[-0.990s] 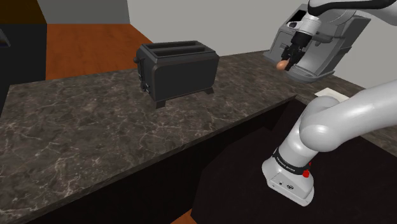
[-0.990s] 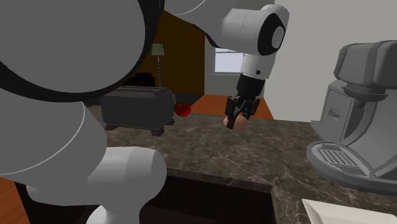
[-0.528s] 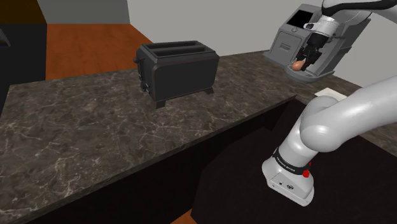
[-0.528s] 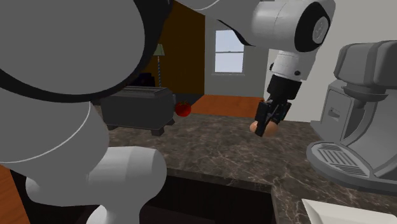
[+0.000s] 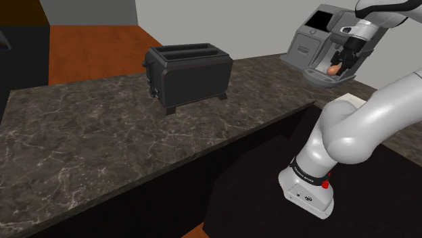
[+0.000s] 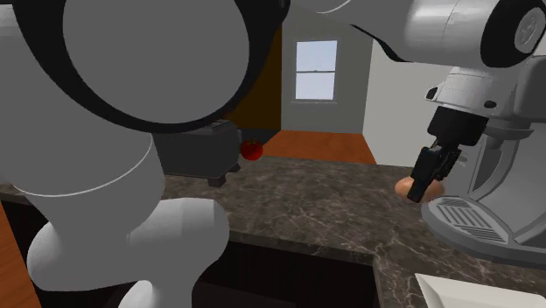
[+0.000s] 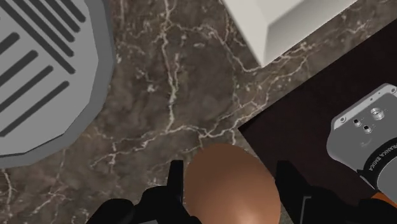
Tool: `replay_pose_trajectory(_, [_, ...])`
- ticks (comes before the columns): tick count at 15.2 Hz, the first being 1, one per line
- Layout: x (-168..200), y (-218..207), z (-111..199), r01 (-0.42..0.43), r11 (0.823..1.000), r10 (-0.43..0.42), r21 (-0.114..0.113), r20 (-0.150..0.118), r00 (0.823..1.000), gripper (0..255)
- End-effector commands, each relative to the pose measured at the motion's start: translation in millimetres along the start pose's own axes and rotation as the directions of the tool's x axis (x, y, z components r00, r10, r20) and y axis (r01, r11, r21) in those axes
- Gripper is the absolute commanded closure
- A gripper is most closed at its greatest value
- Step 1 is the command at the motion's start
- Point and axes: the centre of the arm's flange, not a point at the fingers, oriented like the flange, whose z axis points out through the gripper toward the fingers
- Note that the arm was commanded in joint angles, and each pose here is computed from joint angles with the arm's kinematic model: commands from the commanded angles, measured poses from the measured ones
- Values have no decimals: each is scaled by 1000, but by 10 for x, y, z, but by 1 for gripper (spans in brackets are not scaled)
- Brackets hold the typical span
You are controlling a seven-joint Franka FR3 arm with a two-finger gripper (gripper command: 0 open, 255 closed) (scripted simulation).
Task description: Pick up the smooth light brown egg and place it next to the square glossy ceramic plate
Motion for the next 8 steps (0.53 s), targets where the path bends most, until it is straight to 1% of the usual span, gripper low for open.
replay_pose_trajectory(1, [-249,35,-56,1,1000,-1,1,1,1000,255])
replay_pose_trajectory(5, [-744,155,-171,1,1000,-1,1,1,1000,255])
replay_pose_trajectory(8, [-773,178,-17,1,1000,-1,1,1,1000,255])
